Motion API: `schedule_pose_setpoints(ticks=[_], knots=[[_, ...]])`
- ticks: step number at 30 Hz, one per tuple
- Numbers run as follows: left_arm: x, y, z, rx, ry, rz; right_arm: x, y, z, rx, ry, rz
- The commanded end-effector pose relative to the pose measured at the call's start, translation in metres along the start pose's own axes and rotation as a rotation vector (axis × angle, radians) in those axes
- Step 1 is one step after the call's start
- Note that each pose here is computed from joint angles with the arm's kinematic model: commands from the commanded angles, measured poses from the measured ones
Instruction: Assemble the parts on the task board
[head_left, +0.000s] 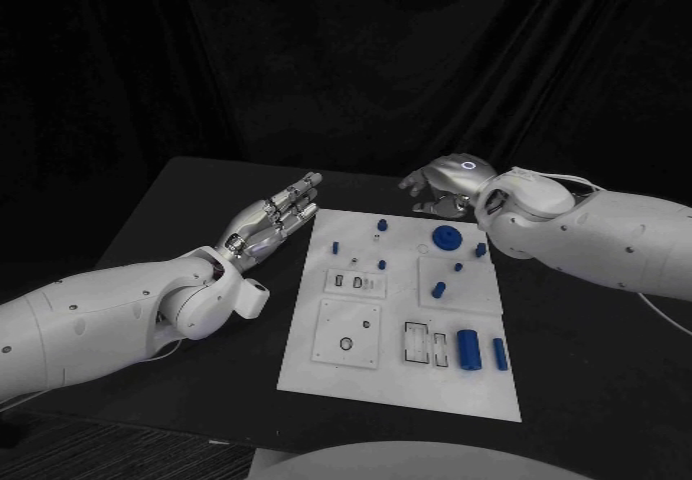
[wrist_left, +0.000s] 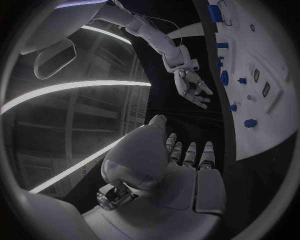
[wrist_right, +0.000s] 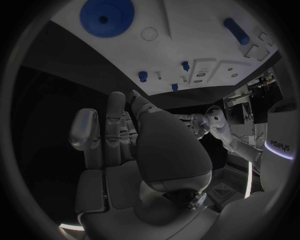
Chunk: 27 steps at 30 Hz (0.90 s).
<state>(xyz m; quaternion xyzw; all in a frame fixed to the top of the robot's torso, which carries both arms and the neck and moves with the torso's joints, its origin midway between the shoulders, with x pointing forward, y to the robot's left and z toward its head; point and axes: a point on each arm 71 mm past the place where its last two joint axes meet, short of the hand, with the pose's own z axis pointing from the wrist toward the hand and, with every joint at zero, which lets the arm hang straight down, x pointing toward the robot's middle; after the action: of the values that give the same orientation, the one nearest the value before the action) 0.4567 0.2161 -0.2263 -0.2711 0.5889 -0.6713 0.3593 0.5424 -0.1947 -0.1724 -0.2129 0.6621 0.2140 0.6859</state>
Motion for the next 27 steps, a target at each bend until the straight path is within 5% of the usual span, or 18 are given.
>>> schedule_pose_setpoints(ticks=[1,13,27], knots=[[0.0009,-0.0041,0.0004,0.041,0.006,-0.003,-0.004,-0.016,-0.012,0.135,0.051,0.141],[0.0001,-0.0035,-0.0004,0.037,0.01,-0.007,0.01,-0.052,-0.047,0.295,0.21,0.256],[0.0002,-0.0015,0.0005,0.031,0.017,-0.013,0.029,-0.059,-0.057,0.354,0.242,0.269]])
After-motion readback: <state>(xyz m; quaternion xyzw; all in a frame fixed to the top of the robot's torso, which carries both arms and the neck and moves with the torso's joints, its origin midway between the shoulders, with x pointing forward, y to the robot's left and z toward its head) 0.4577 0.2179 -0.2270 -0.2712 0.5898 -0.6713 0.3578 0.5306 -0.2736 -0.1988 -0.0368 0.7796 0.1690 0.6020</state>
